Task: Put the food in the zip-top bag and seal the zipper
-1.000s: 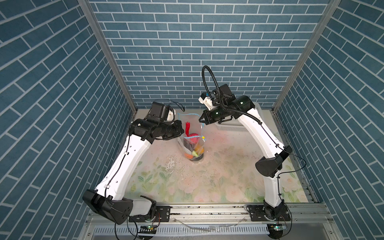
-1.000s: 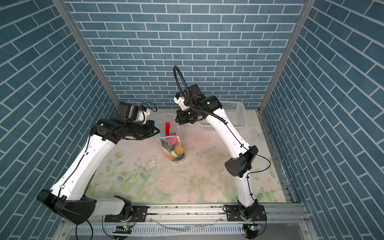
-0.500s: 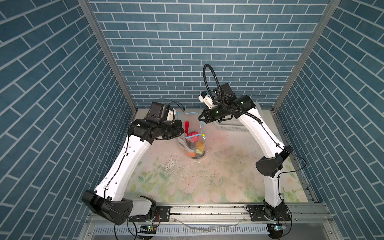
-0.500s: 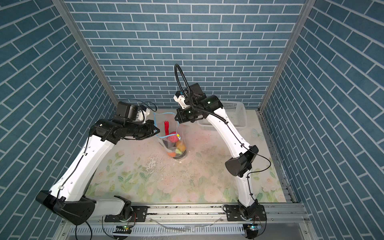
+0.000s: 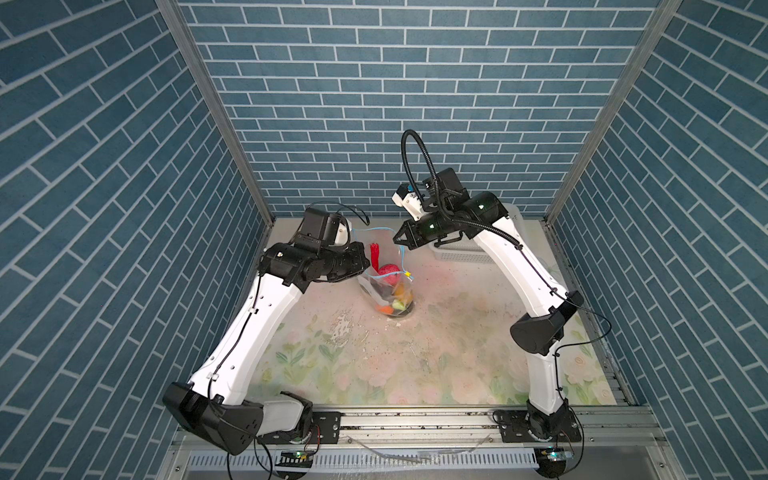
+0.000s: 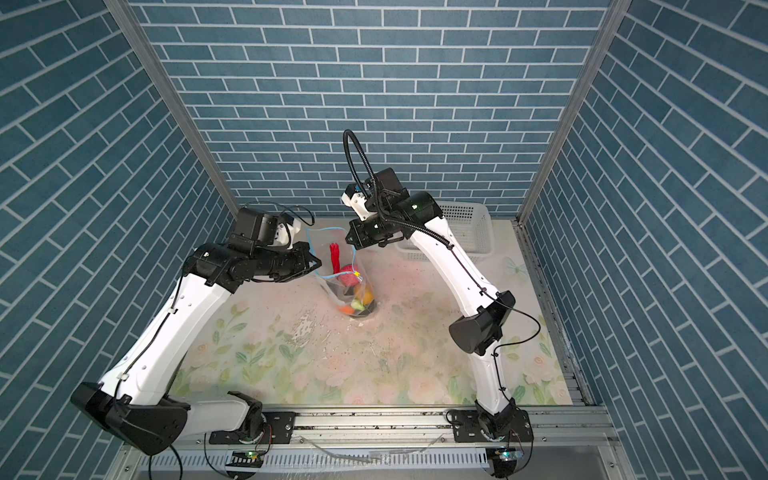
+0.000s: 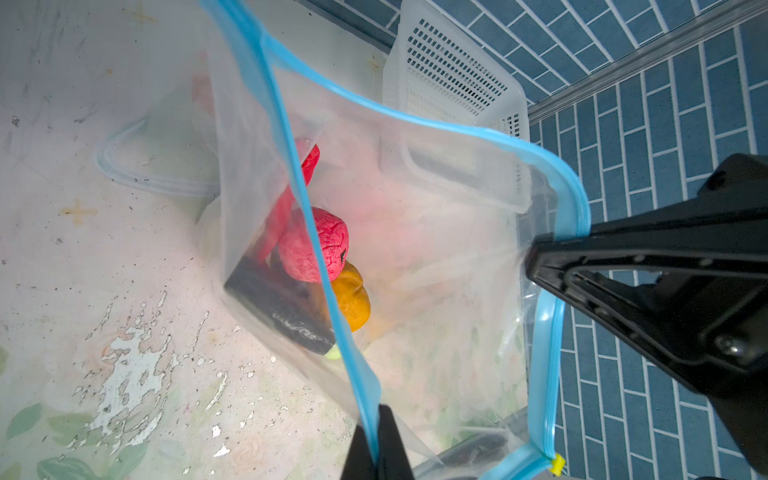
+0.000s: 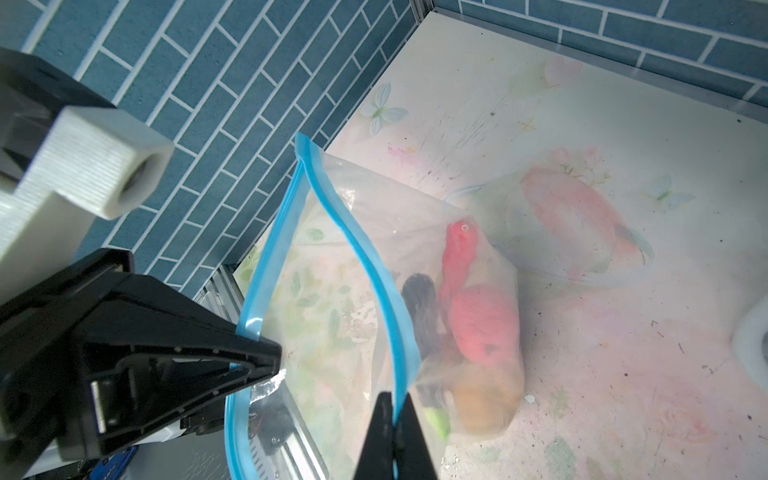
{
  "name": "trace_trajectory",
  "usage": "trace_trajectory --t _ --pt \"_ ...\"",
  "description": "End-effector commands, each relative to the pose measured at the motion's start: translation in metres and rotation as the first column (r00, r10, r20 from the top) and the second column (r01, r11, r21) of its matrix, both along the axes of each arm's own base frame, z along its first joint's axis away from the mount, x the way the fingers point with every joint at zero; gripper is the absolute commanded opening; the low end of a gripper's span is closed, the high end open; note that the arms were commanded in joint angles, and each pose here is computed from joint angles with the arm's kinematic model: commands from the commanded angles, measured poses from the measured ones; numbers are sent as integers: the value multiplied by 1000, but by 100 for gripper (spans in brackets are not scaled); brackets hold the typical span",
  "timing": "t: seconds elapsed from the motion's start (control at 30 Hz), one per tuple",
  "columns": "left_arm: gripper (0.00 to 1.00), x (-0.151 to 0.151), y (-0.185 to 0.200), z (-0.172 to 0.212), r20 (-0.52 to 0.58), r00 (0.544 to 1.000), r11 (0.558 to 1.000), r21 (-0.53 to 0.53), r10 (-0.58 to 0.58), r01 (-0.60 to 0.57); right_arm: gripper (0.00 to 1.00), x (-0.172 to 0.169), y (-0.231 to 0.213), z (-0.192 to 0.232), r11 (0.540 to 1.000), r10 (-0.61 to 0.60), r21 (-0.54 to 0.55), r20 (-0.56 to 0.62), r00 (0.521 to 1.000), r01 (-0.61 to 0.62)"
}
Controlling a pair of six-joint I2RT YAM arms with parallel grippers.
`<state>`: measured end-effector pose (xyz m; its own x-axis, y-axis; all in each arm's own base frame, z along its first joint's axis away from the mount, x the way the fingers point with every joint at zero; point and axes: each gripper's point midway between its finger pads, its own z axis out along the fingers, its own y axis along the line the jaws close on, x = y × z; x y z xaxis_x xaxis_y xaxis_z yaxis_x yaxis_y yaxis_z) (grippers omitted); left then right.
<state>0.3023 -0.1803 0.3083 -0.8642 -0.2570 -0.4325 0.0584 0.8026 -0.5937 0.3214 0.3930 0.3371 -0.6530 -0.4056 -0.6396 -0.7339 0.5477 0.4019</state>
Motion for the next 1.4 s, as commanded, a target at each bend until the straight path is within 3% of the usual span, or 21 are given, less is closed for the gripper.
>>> trace_trajectory --t 0.0,0.1,0.27,0.4,0.5,0.77,0.93,1.07,1.23,1.37 --pt "0 1 -5 0 11 1000 1000 -12 -15 15 4 3 8 1 999 46 14 49 998 -47" --pt "0 3 -6 0 10 1000 1000 -15 -18 18 8 7 7 3 999 38 13 60 998 -39" --pt "0 6 -10 1 14 1000 999 -27 -25 26 48 4 0 30 998 48 38 147 988 -54" --pt "0 8 -12 2 20 999 999 -42 -26 27 61 -3 -8 41 995 73 48 230 970 -86" --pt "0 11 -15 2 24 999 998 -52 -30 31 62 -13 -15 50 988 81 99 328 941 -120" --pt "0 12 -16 6 35 999 997 -67 -29 31 63 -48 -35 58 939 60 239 594 802 -247" --pt "0 10 -15 7 44 999 997 -74 -22 25 62 -56 -46 36 927 34 236 719 694 -290" --pt "0 8 -14 7 46 999 997 -75 -19 22 61 -57 -50 13 916 -5 261 766 643 -304" --pt "0 6 -13 7 48 999 997 -77 -15 18 59 -51 -58 -6 917 -48 296 745 665 -266" --pt "0 6 -13 8 49 999 997 -77 -16 20 52 -47 -62 -16 911 -69 325 727 683 -254"
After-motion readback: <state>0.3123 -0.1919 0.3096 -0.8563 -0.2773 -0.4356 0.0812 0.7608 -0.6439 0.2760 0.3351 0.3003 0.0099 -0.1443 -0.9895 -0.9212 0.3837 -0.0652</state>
